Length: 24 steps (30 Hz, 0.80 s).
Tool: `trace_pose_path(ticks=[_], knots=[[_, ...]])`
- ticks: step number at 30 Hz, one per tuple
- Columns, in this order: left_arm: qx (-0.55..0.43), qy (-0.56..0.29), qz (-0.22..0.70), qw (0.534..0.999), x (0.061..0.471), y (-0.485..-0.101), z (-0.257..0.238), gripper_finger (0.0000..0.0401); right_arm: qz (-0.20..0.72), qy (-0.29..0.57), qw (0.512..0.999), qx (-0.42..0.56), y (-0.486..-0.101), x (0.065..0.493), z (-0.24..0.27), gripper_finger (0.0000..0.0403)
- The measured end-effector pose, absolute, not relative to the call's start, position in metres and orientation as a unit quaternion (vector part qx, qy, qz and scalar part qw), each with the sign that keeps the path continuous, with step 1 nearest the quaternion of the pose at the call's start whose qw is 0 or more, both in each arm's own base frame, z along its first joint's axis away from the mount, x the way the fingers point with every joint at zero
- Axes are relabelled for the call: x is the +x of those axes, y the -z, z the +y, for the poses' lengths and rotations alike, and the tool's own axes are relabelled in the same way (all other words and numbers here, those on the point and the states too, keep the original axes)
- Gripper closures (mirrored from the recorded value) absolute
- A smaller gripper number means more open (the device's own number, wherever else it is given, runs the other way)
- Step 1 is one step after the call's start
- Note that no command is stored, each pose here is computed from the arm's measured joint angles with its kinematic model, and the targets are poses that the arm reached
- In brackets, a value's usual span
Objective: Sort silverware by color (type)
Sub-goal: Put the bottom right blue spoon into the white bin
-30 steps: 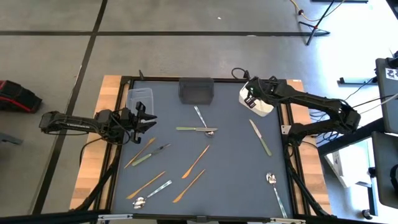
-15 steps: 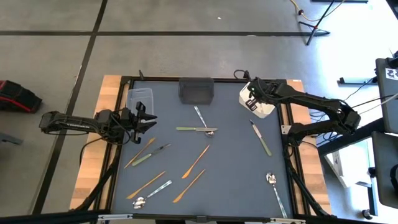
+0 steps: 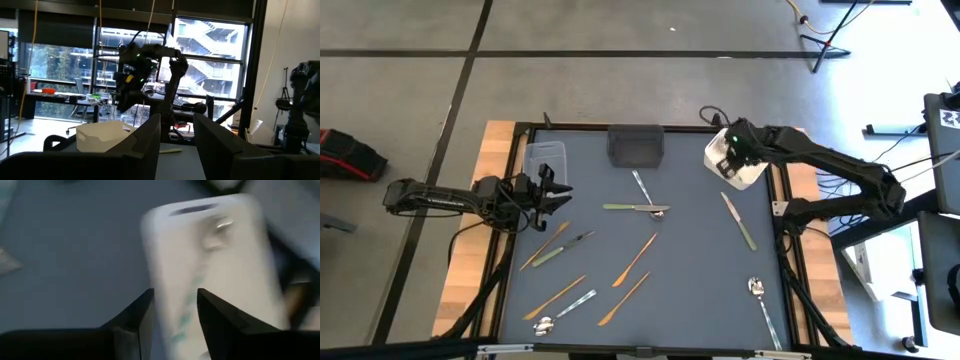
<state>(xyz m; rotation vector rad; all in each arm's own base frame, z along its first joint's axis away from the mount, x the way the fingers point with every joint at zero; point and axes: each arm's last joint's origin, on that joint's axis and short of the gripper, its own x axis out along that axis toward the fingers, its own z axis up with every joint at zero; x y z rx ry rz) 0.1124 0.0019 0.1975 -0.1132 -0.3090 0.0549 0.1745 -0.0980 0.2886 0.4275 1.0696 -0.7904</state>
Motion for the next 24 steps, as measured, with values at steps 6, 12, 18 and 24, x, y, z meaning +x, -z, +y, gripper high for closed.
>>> trace_pose_path(ticks=[6, 12, 18, 24], knots=[[-0.055, -0.021, -0.153, 0.986, 0.112, -0.197, 0.001, 0.0289, 0.491, 0.269, 0.781, 0.276, -0.302, 0.173, -0.038, 0.0265], [-0.056, -0.021, -0.153, 0.986, 0.112, -0.197, 0.001, 0.0289, 0.518, 0.224, 0.769, 0.301, -0.298, 0.177, 0.024, 0.0265], [-0.054, -0.023, -0.161, 0.985, 0.112, -0.199, 0.002, 0.0289, 0.559, 0.209, 0.733, 0.325, -0.282, 0.178, 0.084, 0.0265], [-0.016, -0.026, -0.197, 0.98, 0.109, -0.206, 0.001, 0.0289, 0.609, 0.196, 0.676, 0.367, -0.262, 0.172, 0.145, 0.0265]])
